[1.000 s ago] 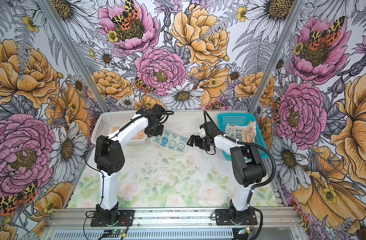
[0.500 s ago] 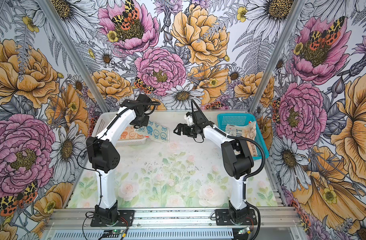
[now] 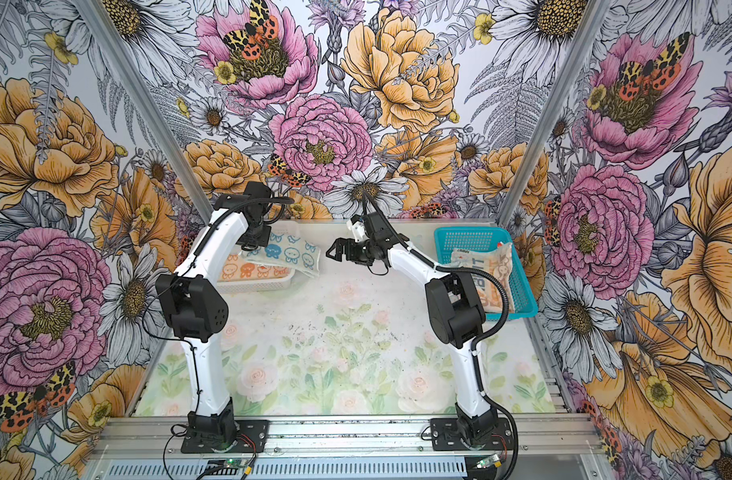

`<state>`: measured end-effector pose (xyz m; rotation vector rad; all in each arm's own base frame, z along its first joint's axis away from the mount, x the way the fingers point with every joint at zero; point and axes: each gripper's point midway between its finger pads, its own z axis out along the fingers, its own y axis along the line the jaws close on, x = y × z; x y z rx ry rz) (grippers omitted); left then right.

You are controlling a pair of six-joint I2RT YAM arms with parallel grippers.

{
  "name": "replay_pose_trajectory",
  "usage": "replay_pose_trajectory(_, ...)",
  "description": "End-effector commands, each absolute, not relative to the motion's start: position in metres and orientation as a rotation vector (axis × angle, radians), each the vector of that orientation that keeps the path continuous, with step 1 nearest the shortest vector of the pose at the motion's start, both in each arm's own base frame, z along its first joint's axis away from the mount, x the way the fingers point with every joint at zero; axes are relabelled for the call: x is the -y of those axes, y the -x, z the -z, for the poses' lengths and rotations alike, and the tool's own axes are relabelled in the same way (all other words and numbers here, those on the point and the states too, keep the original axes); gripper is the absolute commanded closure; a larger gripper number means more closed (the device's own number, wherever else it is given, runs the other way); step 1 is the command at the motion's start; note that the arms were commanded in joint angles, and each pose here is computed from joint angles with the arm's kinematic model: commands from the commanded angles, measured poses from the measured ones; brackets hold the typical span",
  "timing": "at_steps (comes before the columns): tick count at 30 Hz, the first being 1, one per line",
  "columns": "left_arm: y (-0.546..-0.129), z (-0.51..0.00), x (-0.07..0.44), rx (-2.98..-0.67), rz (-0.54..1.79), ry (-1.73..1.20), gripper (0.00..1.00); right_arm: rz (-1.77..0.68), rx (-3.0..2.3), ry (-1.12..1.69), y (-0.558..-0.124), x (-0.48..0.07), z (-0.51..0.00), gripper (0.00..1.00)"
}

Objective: Fold and stack the towels
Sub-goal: 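Lift the bunny towel with the left gripper while the right gripper releases, then lower the bunny towel onto the orange towel in the white basket with the left gripper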

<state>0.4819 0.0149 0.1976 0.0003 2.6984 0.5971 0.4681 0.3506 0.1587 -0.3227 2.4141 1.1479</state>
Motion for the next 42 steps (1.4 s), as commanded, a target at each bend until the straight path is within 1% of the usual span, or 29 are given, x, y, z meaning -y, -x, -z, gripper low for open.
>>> replay_pose_trajectory(1,-0.490,-0.195,-0.040,-2.684,-0.735,0.015,1.00,-1.209,-2.399,0.367,-0.467,-0.374,-0.161,0.01)
replay_pose_trajectory(8,-0.496,-0.180,-0.057,-2.713,-0.735,0.062,1.00,-1.234,-2.412,0.389,-0.463,-0.387,-0.157,0.01)
replay_pose_trajectory(28,-0.497,-0.141,-0.082,-2.799,-0.775,0.074,1.00,-1.215,-2.462,0.374,-0.466,-0.384,-0.138,0.01)
replay_pose_trajectory(42,-0.497,-0.167,-0.083,-2.747,-0.757,0.088,1.00,-1.205,-2.476,0.364,-0.464,-0.379,-0.133,0.01)
